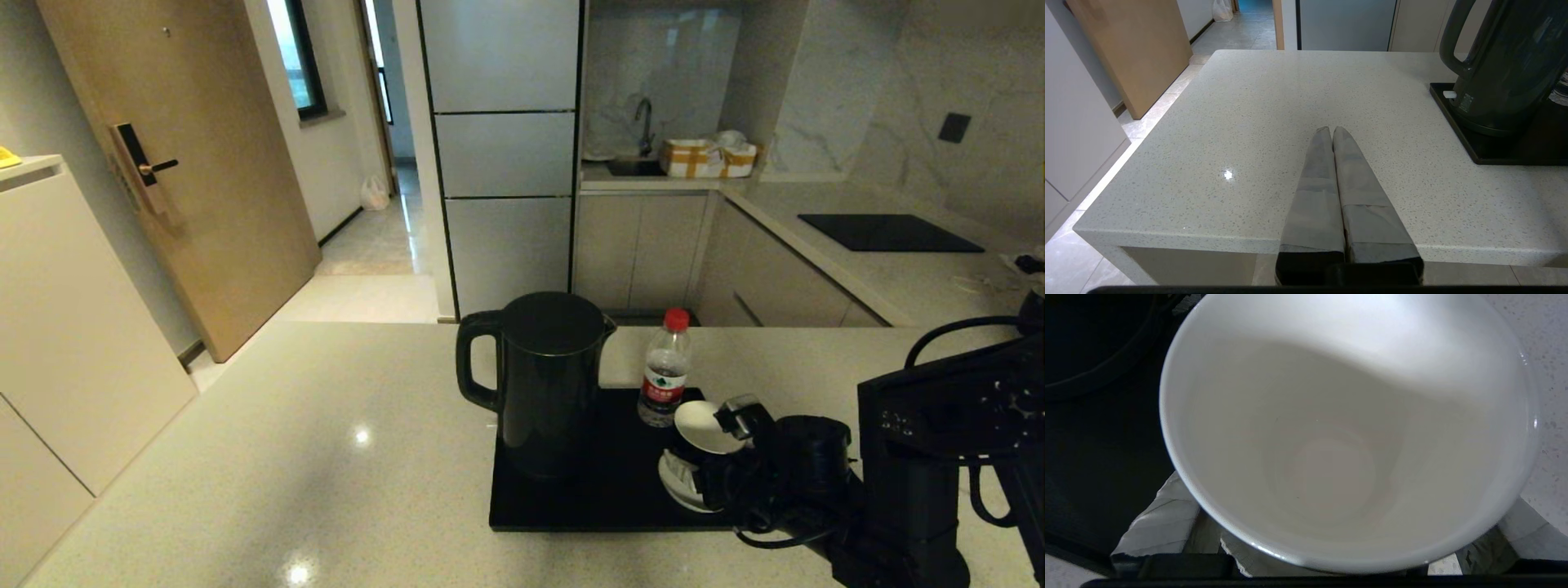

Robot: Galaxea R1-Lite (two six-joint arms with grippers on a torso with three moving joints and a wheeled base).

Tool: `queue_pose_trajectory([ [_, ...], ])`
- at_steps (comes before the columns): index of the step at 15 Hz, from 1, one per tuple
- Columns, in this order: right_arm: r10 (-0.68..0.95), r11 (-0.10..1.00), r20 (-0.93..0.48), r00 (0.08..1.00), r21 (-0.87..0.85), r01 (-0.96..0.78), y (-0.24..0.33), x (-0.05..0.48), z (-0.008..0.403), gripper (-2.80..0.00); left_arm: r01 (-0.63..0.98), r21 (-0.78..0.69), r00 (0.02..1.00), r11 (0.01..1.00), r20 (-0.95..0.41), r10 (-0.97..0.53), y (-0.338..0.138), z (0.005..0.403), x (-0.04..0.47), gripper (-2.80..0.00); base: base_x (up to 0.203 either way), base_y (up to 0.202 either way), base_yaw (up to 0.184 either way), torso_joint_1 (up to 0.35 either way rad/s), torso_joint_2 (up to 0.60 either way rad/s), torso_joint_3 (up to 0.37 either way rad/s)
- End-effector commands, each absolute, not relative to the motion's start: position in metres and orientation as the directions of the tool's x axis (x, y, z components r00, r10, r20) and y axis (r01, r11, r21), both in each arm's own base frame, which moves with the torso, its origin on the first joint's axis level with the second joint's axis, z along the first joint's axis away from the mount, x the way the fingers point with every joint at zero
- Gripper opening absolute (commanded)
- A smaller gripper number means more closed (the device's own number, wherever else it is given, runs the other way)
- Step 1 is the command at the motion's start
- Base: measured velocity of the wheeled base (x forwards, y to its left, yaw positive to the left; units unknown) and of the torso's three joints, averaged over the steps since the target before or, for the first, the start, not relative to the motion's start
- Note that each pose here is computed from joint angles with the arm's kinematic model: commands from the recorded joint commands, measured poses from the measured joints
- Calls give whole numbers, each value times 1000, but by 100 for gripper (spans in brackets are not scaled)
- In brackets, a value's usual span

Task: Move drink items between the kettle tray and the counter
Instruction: Pick up the tea cup, then place it on the right

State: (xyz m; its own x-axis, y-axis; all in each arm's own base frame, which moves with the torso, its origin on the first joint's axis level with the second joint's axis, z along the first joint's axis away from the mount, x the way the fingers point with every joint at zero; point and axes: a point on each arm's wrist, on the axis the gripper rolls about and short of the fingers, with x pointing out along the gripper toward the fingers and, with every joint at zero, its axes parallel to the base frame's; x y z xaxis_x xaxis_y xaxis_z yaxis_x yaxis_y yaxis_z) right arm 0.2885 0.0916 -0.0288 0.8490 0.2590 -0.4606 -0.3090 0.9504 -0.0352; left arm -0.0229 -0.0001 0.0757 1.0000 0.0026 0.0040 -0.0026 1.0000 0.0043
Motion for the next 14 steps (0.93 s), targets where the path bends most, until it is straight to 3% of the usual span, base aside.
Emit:
queue_pose_trajectory([
  [1, 263, 951, -432, 863, -37, -308, 91, 286, -17, -280, -3, 3, 1000, 1000, 3, 3, 0, 76, -23, -280, 0, 0, 0, 0, 0, 0],
  [6, 267, 953, -355, 896, -38, -299, 87, 277, 15, -280, -3, 5, 1000, 1000, 3, 3, 0, 76, -23, -280, 0, 0, 0, 0, 0, 0],
  [11, 78, 990, -362, 929, -84, -116, 65, 284, 12, -280, -3, 5, 1000, 1000, 3, 3, 0, 76, -23, -280, 0, 0, 0, 0, 0, 0],
  [14, -113, 992, -400, 910, -91, 83, 12, 293, -2, -280, -3, 5, 1000, 1000, 3, 3, 0, 76, -23, -280, 0, 0, 0, 0, 0, 0],
])
